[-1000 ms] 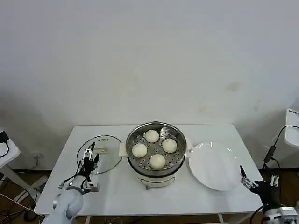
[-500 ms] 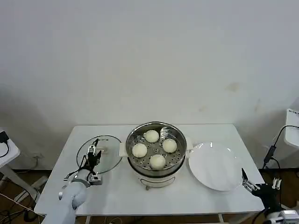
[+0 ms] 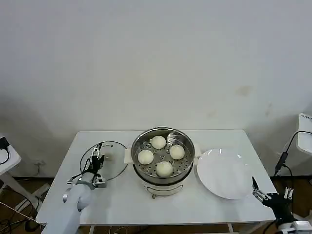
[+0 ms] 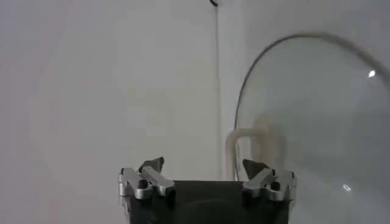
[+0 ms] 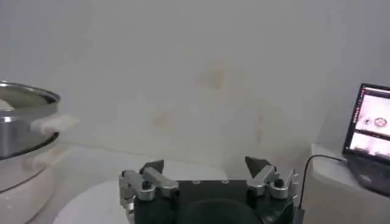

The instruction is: Take steamed baozi put them in steamer then cover it.

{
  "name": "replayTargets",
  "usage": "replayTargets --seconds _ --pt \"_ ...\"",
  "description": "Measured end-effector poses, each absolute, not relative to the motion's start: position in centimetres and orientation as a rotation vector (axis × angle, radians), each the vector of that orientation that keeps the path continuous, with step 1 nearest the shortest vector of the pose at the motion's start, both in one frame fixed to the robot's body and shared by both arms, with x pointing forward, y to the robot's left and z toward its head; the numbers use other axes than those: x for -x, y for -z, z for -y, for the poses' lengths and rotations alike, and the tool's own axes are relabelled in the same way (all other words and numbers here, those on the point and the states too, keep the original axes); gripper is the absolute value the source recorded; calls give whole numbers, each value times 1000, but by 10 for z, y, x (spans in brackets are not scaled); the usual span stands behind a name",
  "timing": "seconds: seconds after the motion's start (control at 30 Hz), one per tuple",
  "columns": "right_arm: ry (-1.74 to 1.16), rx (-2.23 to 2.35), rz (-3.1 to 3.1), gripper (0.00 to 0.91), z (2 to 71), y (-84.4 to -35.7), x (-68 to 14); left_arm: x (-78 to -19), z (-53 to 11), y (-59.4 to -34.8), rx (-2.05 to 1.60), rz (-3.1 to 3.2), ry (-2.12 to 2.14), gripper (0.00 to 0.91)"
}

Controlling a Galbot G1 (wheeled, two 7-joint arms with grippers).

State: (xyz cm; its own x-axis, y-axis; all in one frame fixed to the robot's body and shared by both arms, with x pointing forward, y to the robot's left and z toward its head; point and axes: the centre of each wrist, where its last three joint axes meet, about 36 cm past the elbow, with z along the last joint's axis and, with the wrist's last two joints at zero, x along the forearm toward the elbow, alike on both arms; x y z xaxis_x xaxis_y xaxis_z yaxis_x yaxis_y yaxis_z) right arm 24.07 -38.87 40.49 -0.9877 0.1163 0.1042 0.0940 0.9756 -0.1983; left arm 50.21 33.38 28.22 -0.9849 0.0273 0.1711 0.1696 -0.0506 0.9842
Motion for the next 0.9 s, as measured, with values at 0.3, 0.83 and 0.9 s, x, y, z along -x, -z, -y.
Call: replayTargets --seconds 0.3,0.83,0.9 --pt "-287 162 3006 907 389 -403 -240 -517 -332 -280 211 2074 2207 705" --pt "-278 157 3008 907 386 -401 -243 -524 -334 -272 219 2044 2200 0" --pt "-276 157 3008 907 386 -402 -243 -524 -332 -270 224 2044 2200 0"
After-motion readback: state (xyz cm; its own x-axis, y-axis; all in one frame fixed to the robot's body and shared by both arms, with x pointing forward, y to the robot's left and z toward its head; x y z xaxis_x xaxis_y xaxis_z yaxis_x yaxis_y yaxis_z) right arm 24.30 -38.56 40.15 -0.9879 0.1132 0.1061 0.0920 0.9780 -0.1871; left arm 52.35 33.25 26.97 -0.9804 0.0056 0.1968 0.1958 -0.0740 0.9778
